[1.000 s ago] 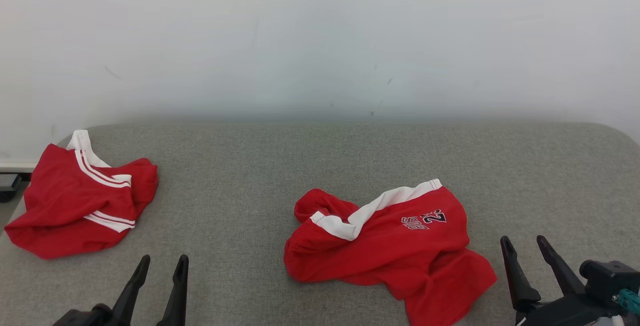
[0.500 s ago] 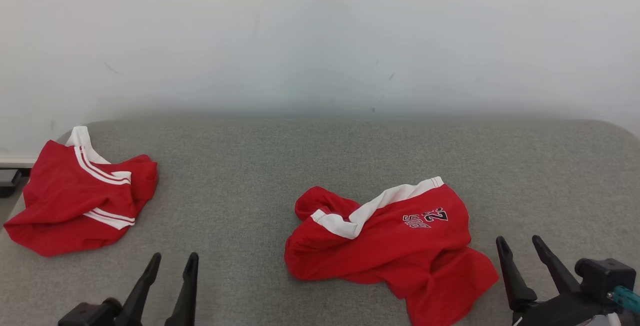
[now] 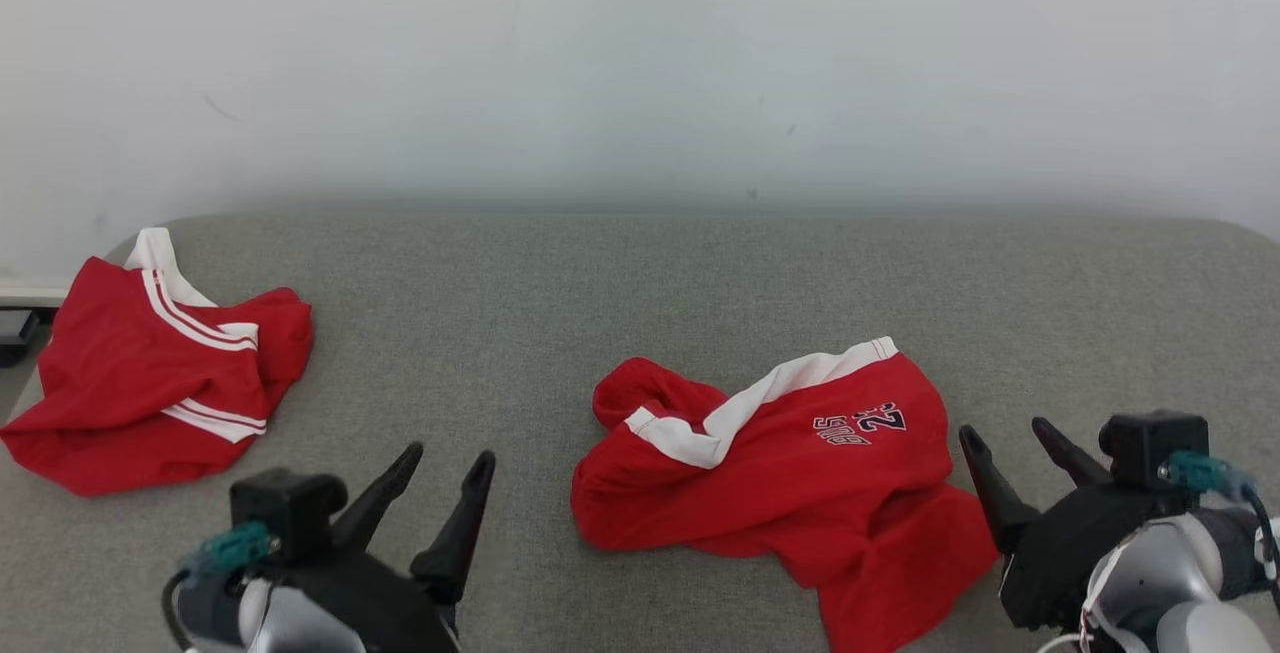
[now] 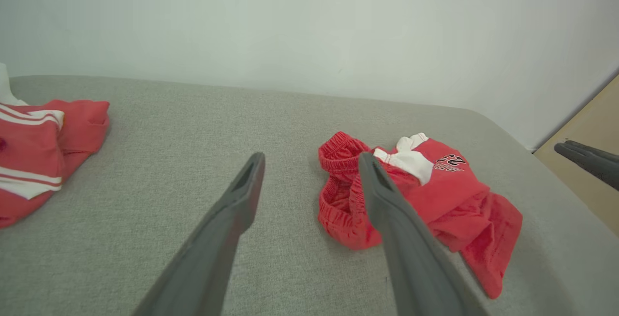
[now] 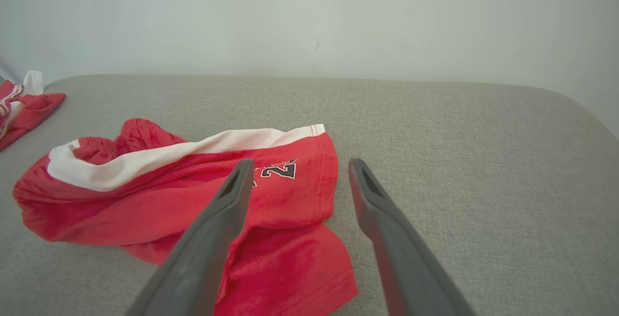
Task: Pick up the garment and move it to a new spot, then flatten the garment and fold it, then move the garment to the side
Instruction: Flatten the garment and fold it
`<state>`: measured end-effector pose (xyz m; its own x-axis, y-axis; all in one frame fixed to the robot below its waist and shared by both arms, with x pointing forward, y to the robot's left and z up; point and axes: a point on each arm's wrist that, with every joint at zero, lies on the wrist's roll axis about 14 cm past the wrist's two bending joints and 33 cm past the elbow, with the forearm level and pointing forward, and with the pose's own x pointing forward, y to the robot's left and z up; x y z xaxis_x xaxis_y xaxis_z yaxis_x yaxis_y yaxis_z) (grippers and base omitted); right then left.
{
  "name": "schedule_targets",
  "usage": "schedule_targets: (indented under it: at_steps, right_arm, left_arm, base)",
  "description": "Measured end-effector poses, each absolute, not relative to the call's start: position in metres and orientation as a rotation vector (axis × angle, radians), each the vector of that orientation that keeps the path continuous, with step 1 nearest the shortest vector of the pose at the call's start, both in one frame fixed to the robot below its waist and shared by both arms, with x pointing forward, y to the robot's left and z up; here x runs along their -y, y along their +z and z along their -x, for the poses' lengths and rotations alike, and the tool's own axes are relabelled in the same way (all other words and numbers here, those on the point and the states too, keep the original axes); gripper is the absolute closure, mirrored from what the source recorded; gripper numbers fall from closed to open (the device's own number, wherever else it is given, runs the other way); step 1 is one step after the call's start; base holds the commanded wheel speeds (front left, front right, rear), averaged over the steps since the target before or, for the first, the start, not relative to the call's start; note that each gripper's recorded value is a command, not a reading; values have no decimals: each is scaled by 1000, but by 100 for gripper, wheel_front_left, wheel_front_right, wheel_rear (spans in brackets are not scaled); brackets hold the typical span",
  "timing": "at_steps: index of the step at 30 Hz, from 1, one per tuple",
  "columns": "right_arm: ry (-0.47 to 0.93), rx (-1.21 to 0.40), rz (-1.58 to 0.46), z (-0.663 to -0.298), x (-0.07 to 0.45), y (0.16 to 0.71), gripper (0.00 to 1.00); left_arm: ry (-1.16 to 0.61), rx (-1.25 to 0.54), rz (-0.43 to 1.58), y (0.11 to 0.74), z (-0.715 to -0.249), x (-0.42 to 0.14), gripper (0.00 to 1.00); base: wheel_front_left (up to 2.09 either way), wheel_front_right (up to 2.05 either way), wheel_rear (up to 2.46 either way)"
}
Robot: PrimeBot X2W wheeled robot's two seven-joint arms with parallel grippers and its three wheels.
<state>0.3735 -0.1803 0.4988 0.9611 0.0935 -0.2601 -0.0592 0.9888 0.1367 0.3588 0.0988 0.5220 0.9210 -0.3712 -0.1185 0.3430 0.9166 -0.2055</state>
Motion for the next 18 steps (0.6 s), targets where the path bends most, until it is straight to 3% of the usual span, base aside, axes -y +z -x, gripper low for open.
schedule_targets:
  at_steps: [10,18]
  right_arm:
    - [72,-502,-105,-418,185,497,0]
    - [54,-682,-85,-448,196,474,0]
  left_arm:
    - [-538,-304,117,537,-392,-39,0]
    - [-615,-493,-14,513,-417,-12,0]
  base:
    - [0,0,0]
    - [0,0,0]
